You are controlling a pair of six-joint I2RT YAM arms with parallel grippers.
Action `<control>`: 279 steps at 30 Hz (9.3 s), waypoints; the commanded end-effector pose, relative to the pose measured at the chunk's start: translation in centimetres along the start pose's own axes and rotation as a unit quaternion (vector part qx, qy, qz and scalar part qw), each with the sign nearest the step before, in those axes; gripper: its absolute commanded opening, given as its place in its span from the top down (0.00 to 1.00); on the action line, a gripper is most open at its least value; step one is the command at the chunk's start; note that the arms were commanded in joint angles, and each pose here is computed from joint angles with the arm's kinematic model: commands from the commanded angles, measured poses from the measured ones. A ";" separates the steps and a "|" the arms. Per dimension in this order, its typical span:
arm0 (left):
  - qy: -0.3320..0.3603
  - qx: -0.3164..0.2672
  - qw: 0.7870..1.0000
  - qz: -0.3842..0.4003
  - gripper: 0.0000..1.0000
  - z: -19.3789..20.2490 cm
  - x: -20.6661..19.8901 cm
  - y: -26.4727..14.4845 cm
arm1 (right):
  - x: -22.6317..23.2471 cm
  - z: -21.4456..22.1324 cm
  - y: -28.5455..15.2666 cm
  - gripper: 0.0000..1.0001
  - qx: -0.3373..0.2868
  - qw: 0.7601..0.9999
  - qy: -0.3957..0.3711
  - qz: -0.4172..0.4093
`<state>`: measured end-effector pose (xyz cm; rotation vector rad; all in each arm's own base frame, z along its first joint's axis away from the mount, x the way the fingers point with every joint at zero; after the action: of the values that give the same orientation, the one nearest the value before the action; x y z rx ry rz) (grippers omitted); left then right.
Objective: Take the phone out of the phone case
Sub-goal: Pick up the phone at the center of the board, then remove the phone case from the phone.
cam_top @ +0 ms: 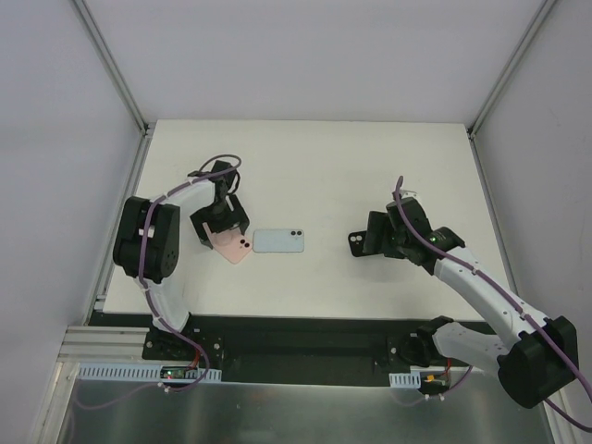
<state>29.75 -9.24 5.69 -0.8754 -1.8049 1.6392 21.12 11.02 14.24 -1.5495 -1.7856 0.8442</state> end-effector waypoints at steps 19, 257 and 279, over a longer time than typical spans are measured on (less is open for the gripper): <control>-0.128 0.025 0.991 0.036 0.01 2.2 -0.4 1.8 | -0.6 1.2 -0.8 0.03 0.002 1.000 0.006 0.005; 0.561 -0.188 0.756 0.278 0.35 19.5 -10.8 -17.9 | 14.0 -10.5 -7.0 0.99 0.244 0.910 0.322 -0.090; 0.557 -0.184 0.746 0.315 1.00 19.7 -8.2 -20.0 | 10.9 -13.5 -8.9 0.31 0.045 0.972 0.173 -0.154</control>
<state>18.95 -30.04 21.41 -2.1341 -0.9703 0.5609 24.85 23.76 25.09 -1.1752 -1.2978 0.5869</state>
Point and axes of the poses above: each gripper's point midway between its finger pads, its own y axis out along the fingers, its own x axis along the line the jaws close on, z = x × y, the point moved 4 cm from there along -y, back along the fingers, and after that the axes turned 11 degrees about -y, right-handed, at the moved point
